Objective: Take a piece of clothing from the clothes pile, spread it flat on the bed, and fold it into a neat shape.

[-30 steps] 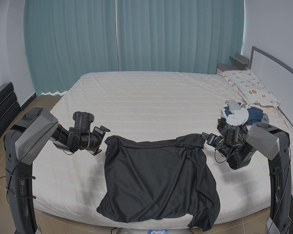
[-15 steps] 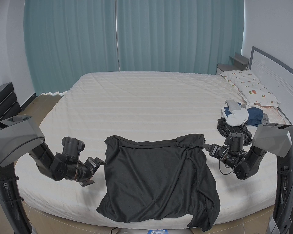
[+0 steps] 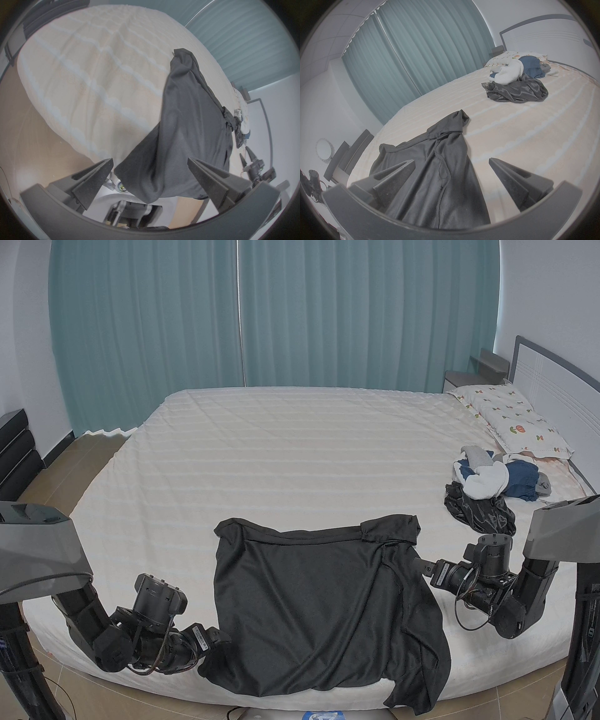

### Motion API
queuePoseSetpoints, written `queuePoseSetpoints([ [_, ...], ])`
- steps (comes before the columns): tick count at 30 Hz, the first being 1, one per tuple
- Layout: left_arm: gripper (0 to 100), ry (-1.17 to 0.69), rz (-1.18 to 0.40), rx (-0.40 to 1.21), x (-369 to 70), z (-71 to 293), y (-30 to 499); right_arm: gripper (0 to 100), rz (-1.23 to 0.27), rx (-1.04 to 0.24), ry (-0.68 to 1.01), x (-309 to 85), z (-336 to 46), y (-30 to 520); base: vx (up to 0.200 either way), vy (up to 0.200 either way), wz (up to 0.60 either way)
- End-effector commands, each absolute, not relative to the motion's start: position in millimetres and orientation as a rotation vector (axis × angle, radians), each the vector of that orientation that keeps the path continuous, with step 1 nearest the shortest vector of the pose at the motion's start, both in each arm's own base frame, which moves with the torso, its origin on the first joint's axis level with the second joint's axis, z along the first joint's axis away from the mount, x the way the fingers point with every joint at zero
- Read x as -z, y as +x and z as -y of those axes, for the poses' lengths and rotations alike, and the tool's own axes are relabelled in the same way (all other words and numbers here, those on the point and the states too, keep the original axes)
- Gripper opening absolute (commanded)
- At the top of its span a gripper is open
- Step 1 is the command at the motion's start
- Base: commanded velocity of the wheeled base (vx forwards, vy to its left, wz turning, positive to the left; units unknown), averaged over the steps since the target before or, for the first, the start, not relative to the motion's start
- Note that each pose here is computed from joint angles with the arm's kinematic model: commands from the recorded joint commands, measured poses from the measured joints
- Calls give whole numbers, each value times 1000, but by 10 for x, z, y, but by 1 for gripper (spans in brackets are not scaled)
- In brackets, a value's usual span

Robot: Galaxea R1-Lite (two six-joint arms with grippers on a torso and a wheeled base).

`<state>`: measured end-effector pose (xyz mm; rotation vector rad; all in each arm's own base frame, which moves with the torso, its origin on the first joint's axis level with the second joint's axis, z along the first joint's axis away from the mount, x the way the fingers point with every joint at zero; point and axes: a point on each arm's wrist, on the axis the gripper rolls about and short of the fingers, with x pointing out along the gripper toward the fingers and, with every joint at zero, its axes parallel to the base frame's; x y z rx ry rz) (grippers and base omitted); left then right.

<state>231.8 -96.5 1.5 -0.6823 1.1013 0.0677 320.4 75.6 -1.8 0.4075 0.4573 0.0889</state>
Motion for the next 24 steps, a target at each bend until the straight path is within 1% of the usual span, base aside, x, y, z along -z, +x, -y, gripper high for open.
queuePoseSetpoints([
  [1,100,-596,-1118,-66,96,1109,2229,100,-475,-93,403,21,-754,3085,0,0,0],
  [6,100,-547,-1097,-94,184,1162,2214,100,-470,-91,405,1,-742,3078,0,0,0],
  [11,100,-452,-1092,-137,293,1217,2157,100,-465,-96,406,-6,-750,3090,0,0,0],
  [16,100,-388,-1102,-125,337,1223,2136,100,-455,-123,415,-29,-766,3129,0,0,0],
  [17,0,-380,-1106,-120,344,1237,2130,100,-455,-134,417,-35,-769,3132,0,0,0],
  [20,0,-353,-1112,-111,366,1250,2125,100,-461,-160,423,-35,-768,3142,0,0,0],
  [24,0,-270,-1079,-175,489,1280,2136,100,-471,-163,425,6,-760,3162,0,0,0],
])
